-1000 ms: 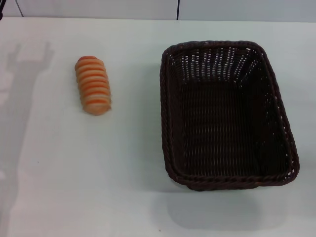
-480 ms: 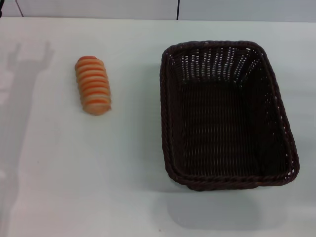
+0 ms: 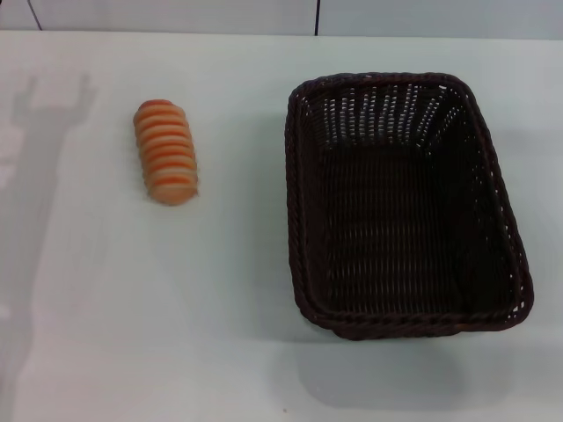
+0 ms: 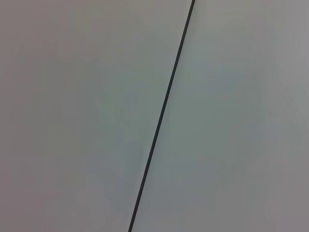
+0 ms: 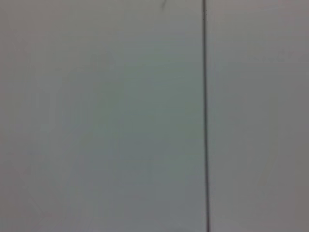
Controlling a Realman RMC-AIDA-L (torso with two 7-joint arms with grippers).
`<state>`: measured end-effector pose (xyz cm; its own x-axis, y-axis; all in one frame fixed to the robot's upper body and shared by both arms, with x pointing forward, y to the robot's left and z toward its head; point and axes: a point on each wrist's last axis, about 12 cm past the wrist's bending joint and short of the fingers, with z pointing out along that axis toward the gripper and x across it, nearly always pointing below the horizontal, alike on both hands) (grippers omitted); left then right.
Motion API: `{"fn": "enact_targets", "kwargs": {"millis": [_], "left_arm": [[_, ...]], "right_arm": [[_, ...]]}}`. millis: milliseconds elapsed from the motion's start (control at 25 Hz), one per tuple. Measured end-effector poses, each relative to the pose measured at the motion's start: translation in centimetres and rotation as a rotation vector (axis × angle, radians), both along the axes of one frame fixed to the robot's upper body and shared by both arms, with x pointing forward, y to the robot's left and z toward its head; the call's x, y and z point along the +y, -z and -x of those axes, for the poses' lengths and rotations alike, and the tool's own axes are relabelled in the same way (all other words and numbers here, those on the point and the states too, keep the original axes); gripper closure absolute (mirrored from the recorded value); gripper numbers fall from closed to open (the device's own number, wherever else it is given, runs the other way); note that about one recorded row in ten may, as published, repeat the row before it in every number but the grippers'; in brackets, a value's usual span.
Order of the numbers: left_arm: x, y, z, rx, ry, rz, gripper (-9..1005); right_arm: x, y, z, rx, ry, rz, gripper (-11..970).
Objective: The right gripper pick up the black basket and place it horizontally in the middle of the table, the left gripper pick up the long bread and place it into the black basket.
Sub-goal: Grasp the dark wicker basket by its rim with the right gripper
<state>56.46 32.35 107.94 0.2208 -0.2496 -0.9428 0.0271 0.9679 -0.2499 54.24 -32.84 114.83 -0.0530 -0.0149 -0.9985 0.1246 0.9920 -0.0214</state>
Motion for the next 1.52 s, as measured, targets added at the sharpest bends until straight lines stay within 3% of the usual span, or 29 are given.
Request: {"fn": "enact_targets", "kwargs": {"millis": [320,560,840,1040,1520], "left_arm": [[0.2,-0.2,0.2,-0.014,-0.004,0.001,134],[0.2,-0.4,0.2,-0.029,-0.003,0.0,135],[0.4,-0.6,0.4,-0.044,-0.007,0.0,135],[0.5,-0.7,0.6,-0.062,-0.008,-0.001,134],[1.1,-1.0,1.5,-0.112,-0.021,0.012,134]], "right_arm": [[-1.1,-2.6,-2.6,0.14,-0.063,-0.035,148],[0.4,-4.2,-4.8,0.256,-0.056,0.111,148],[2.9,-6.6,-4.9,0.31,-0.127,0.138,147],[5.2,-8.2,-4.8,0.416,-0.188,0.12,147],[9.1,-9.9,-3.6,0.643,-0.302,0.151,148]]}}
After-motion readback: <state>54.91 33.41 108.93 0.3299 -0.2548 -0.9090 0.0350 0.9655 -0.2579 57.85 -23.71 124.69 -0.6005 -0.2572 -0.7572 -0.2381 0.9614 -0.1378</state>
